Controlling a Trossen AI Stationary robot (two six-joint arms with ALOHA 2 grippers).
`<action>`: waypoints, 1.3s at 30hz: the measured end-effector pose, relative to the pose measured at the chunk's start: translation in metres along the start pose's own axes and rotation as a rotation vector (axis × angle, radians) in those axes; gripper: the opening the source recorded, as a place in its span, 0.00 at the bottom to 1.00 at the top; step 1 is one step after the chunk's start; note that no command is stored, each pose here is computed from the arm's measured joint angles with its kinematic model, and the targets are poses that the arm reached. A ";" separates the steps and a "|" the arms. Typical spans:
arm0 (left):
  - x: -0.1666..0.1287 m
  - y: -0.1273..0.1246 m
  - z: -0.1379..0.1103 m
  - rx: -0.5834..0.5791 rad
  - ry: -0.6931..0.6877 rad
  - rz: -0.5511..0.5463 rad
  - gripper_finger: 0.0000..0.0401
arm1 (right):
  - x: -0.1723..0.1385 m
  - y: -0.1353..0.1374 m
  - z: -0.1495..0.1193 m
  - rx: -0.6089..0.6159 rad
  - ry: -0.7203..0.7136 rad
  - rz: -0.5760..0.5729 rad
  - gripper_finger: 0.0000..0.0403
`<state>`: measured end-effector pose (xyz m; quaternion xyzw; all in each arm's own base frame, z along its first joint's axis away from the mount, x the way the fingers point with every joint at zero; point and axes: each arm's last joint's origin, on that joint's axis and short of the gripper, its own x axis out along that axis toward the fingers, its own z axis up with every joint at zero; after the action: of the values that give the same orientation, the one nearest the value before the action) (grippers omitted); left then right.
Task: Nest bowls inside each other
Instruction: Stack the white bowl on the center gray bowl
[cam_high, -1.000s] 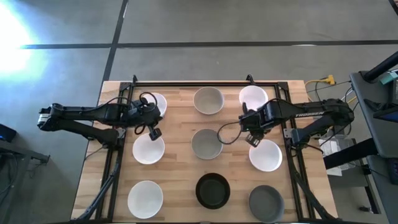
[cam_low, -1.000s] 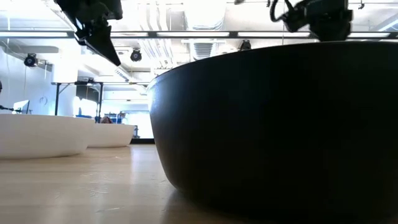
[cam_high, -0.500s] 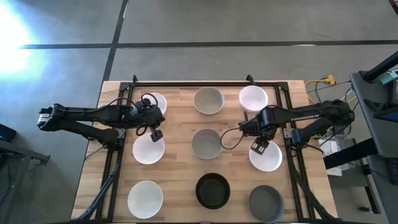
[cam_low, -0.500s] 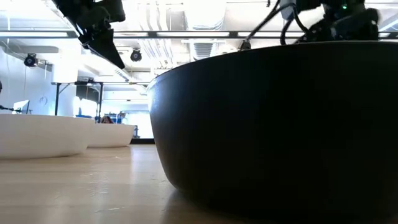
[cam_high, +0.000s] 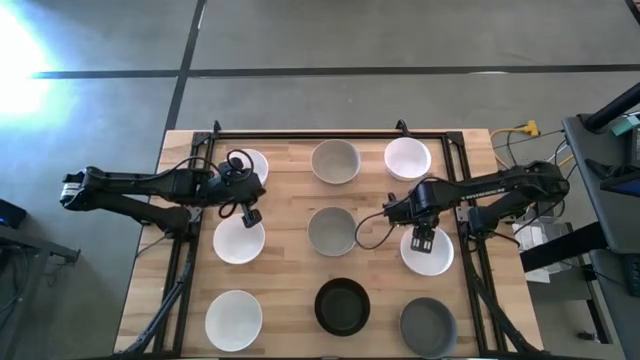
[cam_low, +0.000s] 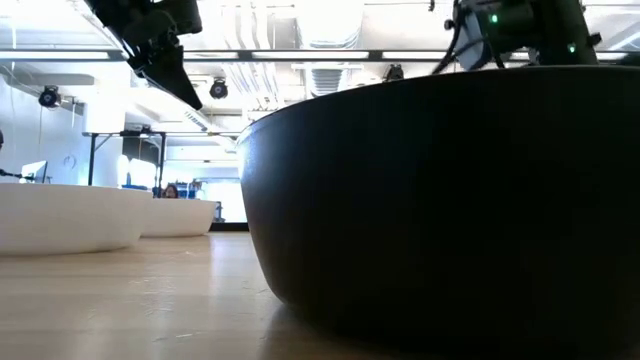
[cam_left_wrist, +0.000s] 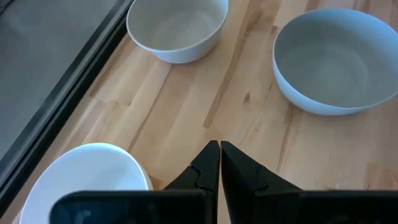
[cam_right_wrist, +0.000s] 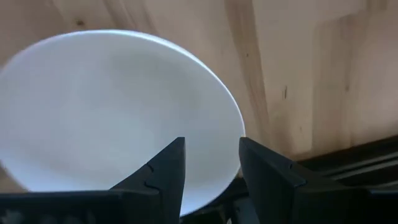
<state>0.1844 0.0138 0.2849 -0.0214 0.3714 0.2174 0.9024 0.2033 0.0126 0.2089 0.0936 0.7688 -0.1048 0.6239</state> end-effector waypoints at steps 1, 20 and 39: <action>0.000 0.000 0.000 0.000 0.000 0.000 0.00 | 0.004 0.000 0.000 0.000 0.005 -0.002 0.36; -0.001 -0.002 0.011 -0.044 -0.102 -0.025 0.00 | 0.031 0.003 0.001 -0.003 0.007 0.127 0.13; -0.002 -0.003 0.015 -0.061 -0.147 -0.034 0.00 | 0.004 0.007 0.006 -0.149 -0.216 0.238 0.02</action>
<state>0.1947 0.0139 0.2967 -0.0394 0.2970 0.2142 0.9297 0.2099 0.0179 0.2033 0.1257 0.6865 0.0179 0.7159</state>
